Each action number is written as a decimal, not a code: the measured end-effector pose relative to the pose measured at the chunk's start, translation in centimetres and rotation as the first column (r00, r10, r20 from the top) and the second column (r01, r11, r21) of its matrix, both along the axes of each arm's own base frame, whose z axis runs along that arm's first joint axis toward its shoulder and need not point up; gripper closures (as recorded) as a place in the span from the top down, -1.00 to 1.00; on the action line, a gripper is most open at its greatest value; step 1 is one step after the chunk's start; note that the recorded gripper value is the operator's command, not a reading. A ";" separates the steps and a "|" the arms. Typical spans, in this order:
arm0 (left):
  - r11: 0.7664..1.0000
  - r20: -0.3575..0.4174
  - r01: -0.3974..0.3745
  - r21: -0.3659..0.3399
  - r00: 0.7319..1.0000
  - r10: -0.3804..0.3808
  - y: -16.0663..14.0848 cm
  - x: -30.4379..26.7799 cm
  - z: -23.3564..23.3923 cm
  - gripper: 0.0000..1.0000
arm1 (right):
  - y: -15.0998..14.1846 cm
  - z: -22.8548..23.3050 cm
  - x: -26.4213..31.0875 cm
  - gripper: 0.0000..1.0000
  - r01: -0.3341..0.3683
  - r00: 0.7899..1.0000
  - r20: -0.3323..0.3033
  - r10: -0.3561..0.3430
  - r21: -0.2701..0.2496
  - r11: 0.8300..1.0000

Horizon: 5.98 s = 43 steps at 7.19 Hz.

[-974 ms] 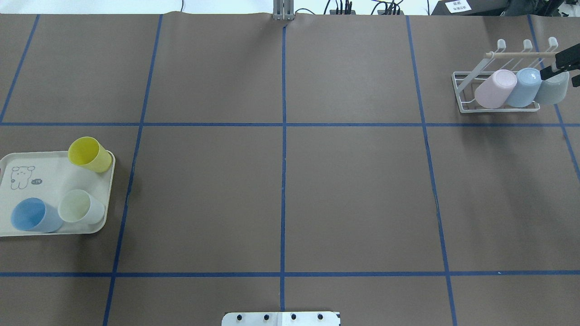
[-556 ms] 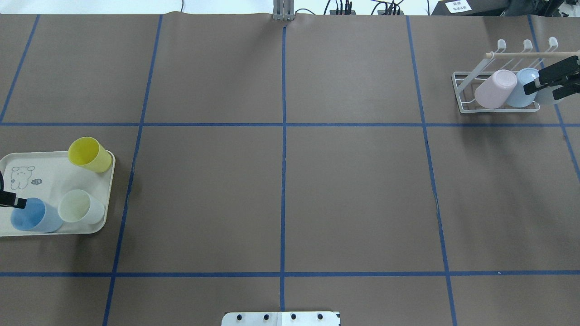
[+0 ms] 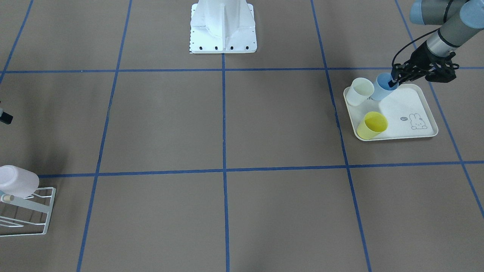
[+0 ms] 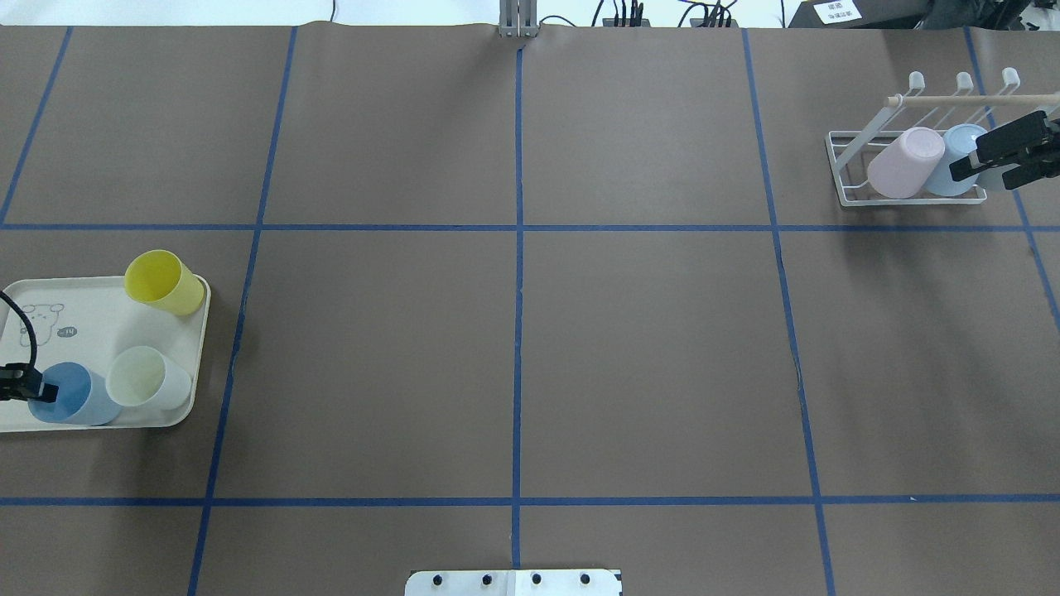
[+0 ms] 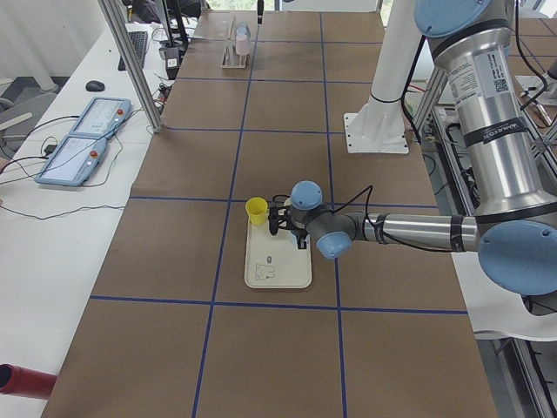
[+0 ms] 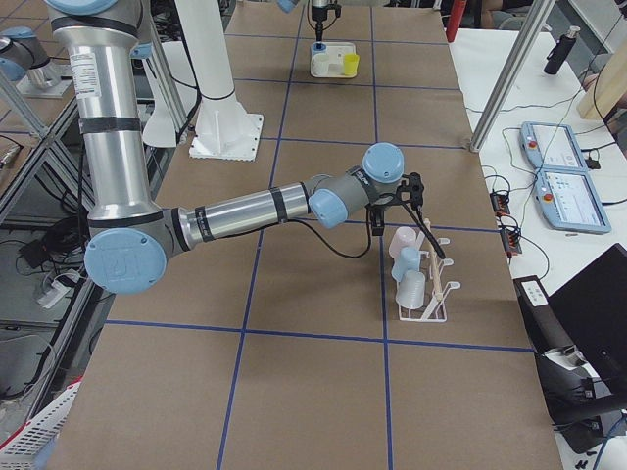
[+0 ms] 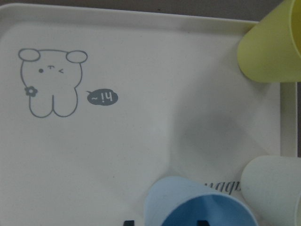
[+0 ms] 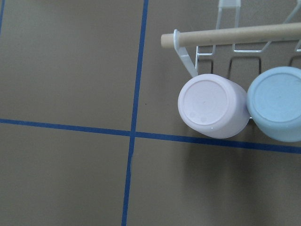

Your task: Transfer IKEA cup to right arm and place on rack

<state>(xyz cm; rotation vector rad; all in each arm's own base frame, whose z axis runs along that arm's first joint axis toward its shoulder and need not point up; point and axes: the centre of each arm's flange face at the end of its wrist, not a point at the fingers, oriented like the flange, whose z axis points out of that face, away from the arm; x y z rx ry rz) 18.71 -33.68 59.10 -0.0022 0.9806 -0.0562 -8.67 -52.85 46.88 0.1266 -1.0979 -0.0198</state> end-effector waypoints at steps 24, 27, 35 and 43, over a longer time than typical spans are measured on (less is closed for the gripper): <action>0.801 -0.874 -0.360 -0.479 0.277 -0.398 -0.4 13.5 -44.6 -1.00 | 16.6 -32.2 -24.8 0.97 0.112 0.233 0.966 0.114 -0.143 0.983; 0.800 -0.877 -0.365 -0.475 0.269 -0.398 -0.5 14.1 -45.2 -1.00 | 17.0 -32.4 -25.3 0.45 0.123 0.226 0.968 0.114 -0.144 0.982; 0.823 -0.859 -0.270 -0.500 0.274 -0.432 -3.2 12.7 -43.4 1.00 | 16.1 -29.8 -24.8 -0.89 0.064 0.270 0.953 0.139 -0.162 0.985; 0.897 -0.480 0.361 -0.254 0.758 -0.442 -18.3 7.4 -33.2 1.00 | -5.4 -15.9 -11.8 -0.92 -0.408 0.909 0.215 0.358 0.276 0.870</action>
